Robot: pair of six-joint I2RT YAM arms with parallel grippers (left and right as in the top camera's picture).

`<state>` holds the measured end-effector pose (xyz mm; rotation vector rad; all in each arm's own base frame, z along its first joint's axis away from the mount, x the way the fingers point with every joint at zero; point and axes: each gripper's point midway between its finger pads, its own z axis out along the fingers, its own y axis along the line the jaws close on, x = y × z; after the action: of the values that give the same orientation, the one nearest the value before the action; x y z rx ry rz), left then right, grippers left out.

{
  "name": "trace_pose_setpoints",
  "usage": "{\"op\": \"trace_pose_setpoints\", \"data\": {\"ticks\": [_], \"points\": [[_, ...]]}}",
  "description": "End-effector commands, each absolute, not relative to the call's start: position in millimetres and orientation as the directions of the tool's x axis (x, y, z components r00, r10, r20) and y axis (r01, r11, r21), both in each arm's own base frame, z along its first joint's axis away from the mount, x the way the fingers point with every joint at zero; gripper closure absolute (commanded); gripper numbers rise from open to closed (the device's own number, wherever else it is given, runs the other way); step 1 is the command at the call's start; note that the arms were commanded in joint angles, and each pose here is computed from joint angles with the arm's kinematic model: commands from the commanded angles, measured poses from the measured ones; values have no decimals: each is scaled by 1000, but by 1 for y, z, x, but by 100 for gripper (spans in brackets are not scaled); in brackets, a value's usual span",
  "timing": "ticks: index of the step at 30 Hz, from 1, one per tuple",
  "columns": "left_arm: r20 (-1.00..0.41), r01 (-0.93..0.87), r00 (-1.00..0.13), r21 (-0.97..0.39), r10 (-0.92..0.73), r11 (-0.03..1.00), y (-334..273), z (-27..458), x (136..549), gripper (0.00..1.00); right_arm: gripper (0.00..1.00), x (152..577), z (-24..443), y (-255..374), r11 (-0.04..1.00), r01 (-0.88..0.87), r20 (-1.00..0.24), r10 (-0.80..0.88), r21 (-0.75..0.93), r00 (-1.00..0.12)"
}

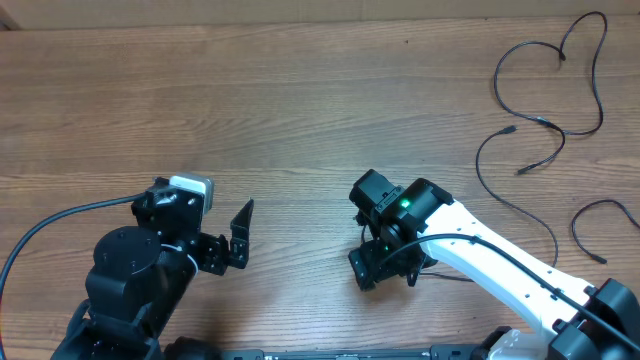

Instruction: Untangle cables

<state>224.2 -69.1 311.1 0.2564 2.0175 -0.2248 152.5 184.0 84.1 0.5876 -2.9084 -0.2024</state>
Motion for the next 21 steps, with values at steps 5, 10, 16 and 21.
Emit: {"op": "trace_pose_setpoints", "data": {"ticks": [5,10,16,21], "points": [[-898,291,-428,-29,103,956,-70,312,224,0,6,153,80,184,912,-378,136,-400,159,-907],[-898,291,-427,-29,103,956,-70,312,224,0,6,150,62,180,915,-374,138,-395,154,-908],[-899,291,-427,-29,103,956,-70,312,224,0,4,172,45,195,906,-388,25,-397,171,-917],[-899,299,-422,-13,119,954,-70,312,224,0,1,190,31,198,911,-394,-19,-395,124,-919]]}}
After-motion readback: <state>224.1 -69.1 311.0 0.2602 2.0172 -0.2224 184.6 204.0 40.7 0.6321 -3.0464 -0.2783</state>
